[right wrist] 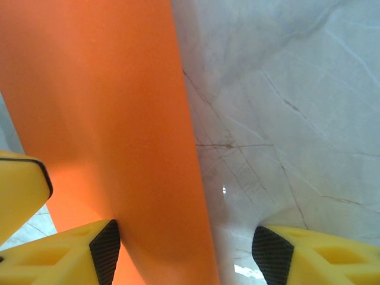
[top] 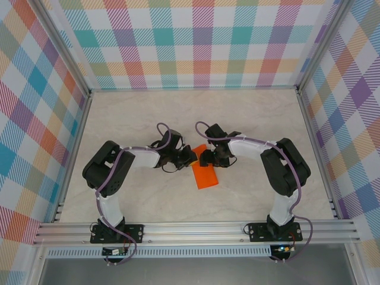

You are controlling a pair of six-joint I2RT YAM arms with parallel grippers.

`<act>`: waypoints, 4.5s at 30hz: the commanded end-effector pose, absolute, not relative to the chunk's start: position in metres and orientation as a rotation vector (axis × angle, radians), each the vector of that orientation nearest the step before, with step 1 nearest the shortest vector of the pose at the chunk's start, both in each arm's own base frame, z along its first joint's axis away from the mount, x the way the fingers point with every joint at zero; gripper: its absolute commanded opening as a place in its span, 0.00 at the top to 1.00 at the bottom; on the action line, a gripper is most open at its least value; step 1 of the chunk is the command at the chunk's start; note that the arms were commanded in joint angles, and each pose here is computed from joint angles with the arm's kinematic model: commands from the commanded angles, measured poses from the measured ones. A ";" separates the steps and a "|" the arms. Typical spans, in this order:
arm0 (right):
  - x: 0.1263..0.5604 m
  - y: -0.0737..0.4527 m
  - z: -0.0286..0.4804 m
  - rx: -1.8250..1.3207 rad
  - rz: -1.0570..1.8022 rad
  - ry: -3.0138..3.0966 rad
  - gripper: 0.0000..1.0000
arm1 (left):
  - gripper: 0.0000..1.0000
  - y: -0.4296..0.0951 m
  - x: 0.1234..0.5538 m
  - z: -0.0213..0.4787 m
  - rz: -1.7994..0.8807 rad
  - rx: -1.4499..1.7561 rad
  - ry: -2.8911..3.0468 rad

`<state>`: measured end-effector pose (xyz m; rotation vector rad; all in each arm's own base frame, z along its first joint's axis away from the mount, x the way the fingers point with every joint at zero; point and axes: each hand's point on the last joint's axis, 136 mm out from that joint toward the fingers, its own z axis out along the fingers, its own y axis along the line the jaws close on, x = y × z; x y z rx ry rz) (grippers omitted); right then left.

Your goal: Fold a paper plane with a square sheet of paper (pick it up from the middle)

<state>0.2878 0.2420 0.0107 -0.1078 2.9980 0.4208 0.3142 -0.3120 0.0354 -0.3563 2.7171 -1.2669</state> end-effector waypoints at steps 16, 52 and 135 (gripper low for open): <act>0.273 0.236 -0.030 -0.120 0.369 3.088 0.34 | 1.00 -0.288 0.285 -0.017 -1.008 -0.368 2.942; 0.315 0.297 0.048 -0.227 1.021 2.948 0.94 | 1.00 -0.261 0.271 -0.026 -0.807 -0.361 3.001; 0.374 0.283 0.073 -0.104 1.186 2.672 1.00 | 1.00 -0.238 0.250 -0.042 -0.634 -0.290 3.106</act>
